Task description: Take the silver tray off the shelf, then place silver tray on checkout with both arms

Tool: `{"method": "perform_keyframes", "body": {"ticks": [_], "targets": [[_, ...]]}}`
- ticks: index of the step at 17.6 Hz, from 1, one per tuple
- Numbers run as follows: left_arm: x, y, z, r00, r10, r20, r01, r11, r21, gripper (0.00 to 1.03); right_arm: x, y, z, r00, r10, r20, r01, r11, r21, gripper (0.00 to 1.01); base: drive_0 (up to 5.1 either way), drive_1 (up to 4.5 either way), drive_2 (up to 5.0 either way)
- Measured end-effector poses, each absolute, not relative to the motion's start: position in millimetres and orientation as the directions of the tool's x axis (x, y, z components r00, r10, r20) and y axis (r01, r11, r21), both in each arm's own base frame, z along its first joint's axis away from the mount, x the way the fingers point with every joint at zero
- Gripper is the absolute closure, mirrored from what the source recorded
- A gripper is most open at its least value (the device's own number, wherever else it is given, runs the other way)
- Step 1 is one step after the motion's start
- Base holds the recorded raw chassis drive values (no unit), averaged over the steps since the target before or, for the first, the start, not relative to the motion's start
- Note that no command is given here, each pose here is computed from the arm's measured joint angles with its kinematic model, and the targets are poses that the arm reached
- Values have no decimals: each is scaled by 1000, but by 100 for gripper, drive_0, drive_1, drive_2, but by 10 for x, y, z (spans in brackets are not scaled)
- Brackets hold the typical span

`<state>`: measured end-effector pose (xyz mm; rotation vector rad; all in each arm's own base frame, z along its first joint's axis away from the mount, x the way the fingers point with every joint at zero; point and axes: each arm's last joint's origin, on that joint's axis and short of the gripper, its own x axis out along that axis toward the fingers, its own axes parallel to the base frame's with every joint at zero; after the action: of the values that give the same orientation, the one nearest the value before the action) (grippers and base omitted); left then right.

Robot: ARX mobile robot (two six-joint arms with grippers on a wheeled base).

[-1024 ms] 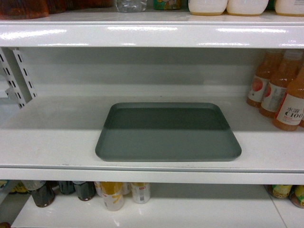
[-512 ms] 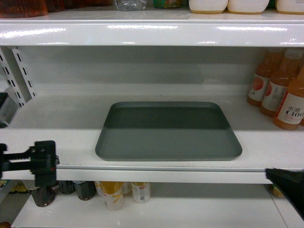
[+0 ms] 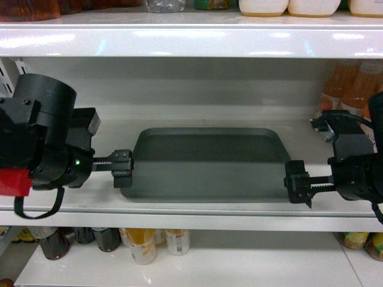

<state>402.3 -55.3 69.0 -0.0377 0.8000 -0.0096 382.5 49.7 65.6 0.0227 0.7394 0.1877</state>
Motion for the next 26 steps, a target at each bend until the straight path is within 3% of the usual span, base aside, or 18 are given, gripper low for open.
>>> {"method": "perform_keyframes", "body": {"ticks": [7, 10, 15, 17, 18, 20, 24, 26], "targets": [[4446, -821, 646, 666, -36, -745, 12, 999, -37, 5, 4451, 409, 520, 704, 63, -708, -45, 998, 44, 3, 0, 0, 0], [4516, -857, 518, 628, -26, -777, -1, 999, -34, 5, 4558, 429, 451, 678, 48, -733, -37, 999, 32, 3, 0, 0, 0], [4614, -875, 478, 614, -14, -790, -16, 999, -29, 5, 4706, 516, 420, 647, 41, -761, -39, 999, 20, 3, 0, 0, 0], [4620, -894, 480, 611, -12, -792, -11, 1000, -23, 5, 4724, 518, 427, 643, 44, -765, -42, 999, 23, 14, 0, 0, 0], [4616, -895, 480, 599, -16, -800, -17, 999, -32, 11, 4723, 521, 427, 642, 49, -765, -47, 999, 25, 23, 0, 0, 0], [4621, -909, 483, 600, -24, -799, -18, 999, -43, 18, 4722, 522, 426, 641, 49, -766, -51, 998, 21, 31, 0, 0, 0], [4598, -942, 442, 598, -50, -800, -35, 996, -88, 57, 4688, 554, 393, 634, 54, -772, -65, 998, 17, 71, 0, 0, 0], [4556, -912, 408, 592, -55, -804, -49, 993, -104, 72, 4665, 558, 375, 634, 69, -770, -75, 997, 28, 87, 0, 0, 0]]}}
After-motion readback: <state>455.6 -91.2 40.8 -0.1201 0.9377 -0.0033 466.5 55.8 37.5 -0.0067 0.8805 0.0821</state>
